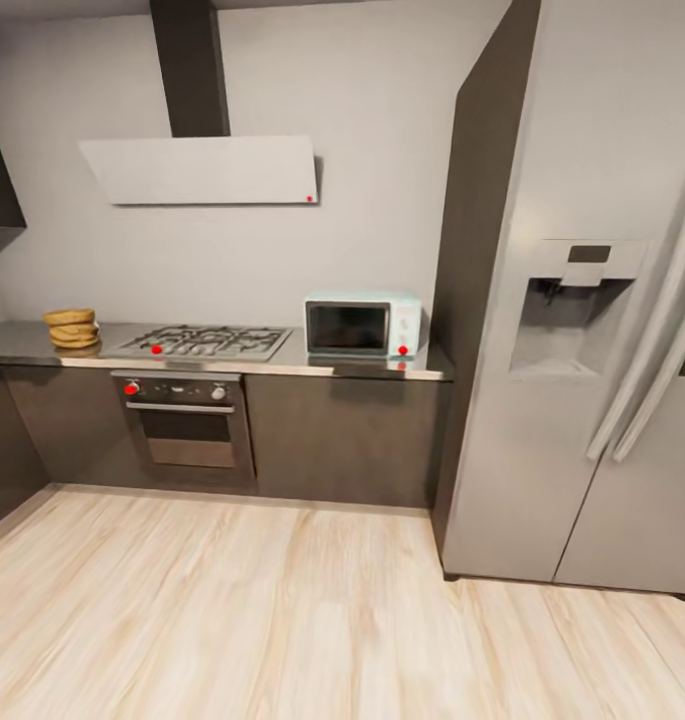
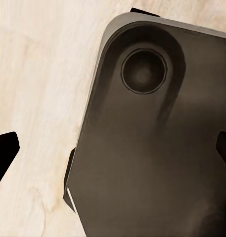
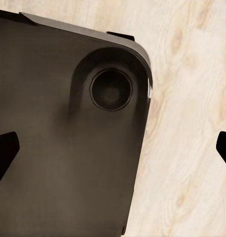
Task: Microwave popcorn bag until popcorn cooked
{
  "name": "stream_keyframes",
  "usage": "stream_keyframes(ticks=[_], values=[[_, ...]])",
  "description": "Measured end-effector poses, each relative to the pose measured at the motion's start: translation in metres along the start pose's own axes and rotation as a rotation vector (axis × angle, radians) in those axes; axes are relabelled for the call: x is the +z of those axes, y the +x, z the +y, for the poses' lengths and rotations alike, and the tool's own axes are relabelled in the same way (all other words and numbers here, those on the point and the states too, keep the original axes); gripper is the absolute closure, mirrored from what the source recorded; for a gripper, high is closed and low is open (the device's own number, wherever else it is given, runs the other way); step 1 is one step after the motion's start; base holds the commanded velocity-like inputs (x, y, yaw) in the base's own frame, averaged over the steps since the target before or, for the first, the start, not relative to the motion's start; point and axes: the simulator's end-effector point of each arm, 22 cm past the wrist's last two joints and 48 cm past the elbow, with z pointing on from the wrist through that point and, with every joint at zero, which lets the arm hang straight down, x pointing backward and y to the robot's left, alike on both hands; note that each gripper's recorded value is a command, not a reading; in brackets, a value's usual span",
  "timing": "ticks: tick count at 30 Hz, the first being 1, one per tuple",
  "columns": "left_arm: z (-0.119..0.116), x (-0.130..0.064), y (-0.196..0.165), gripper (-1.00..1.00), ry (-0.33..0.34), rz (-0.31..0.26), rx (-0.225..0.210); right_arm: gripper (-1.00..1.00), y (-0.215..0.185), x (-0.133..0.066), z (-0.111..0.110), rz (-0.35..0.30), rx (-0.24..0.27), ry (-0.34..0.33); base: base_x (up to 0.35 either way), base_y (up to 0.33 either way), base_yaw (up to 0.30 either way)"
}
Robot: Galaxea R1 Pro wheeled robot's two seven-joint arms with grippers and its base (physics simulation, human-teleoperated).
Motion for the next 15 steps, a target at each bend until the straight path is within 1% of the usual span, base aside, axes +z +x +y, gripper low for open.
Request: stream_keyframes(ticks=[6, 15], values=[[-0.0005, 0.0, -0.0001, -1.0, 0.001, -0.001, 0.001, -1.0, 0.0, 0.0, -0.0001, 0.0, 0.0, 0.0, 0.322, 0.014, 0.0], [-0.0018, 0.0, -0.0014, -1.0, 0.008, -0.006, 0.002, -1.0, 0.0003, 0.0001, -0.0021, 0.0, -0.002, 0.002, 0.322, 0.103, 0.0]])
